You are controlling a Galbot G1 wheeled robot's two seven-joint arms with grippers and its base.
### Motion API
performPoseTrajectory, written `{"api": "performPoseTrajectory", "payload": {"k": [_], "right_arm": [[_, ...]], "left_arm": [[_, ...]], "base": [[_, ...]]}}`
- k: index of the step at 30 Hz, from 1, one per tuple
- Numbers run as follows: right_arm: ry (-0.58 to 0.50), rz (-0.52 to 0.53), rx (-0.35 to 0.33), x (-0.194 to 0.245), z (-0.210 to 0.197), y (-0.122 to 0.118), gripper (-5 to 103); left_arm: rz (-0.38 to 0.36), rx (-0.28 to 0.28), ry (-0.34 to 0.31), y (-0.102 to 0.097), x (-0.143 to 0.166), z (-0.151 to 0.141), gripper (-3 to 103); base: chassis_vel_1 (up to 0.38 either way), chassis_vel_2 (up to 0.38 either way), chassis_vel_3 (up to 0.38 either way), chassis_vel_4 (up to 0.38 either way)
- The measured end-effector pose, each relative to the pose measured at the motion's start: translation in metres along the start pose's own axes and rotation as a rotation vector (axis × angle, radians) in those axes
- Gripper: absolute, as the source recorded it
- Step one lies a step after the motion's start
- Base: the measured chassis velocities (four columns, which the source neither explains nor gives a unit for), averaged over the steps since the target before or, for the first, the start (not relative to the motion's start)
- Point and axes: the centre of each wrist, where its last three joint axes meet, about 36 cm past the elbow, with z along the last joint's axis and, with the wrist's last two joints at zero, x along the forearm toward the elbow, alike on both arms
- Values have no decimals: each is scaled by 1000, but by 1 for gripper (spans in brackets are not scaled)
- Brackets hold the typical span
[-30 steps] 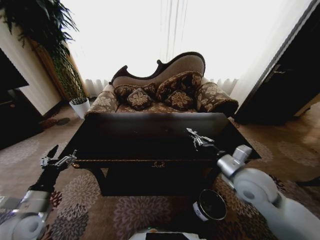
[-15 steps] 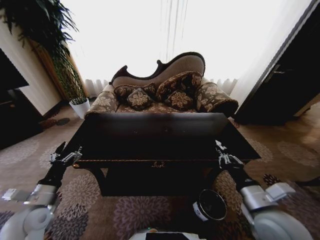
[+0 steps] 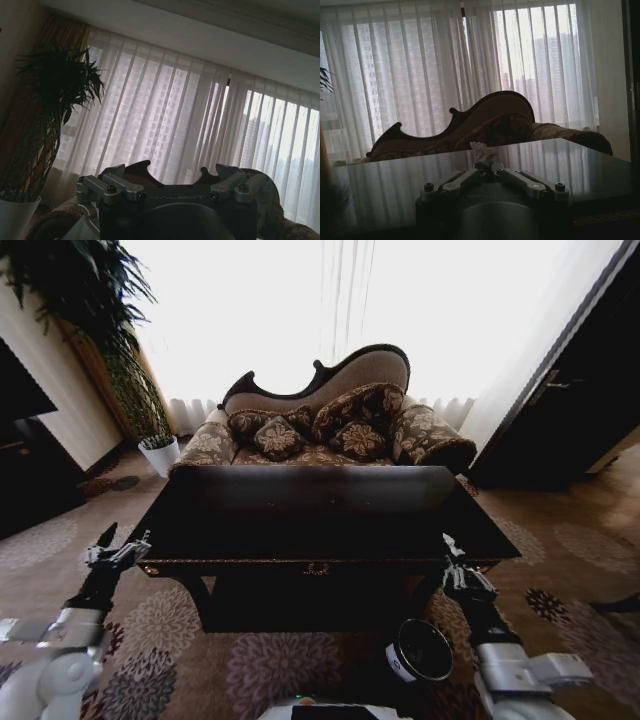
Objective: Move to the front of the table and place the trash on the table into the trash bin.
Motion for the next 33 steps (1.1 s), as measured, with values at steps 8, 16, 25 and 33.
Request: {"api": "performPoseTrajectory", "payload": {"k": [8,16,25,33], "right_arm": [[97,-1,65,12,74,-20,2],[256,17,139,26,160,-52,2],[535,80,50,40,250,-88,2],[622,73,86,-4,283,-125,2]], "left_arm": [[1,-6,-22,-5,3,-10,100],[8,-18,-32,-11,8,-22,100],[17,-42,-49,-18,15,-45,100],[17,-74,-42,-27,26,-62,100]], "base": [[0,0,0,0],[0,0,0,0],[0,0,0,0],[0,0,0,0]]}}
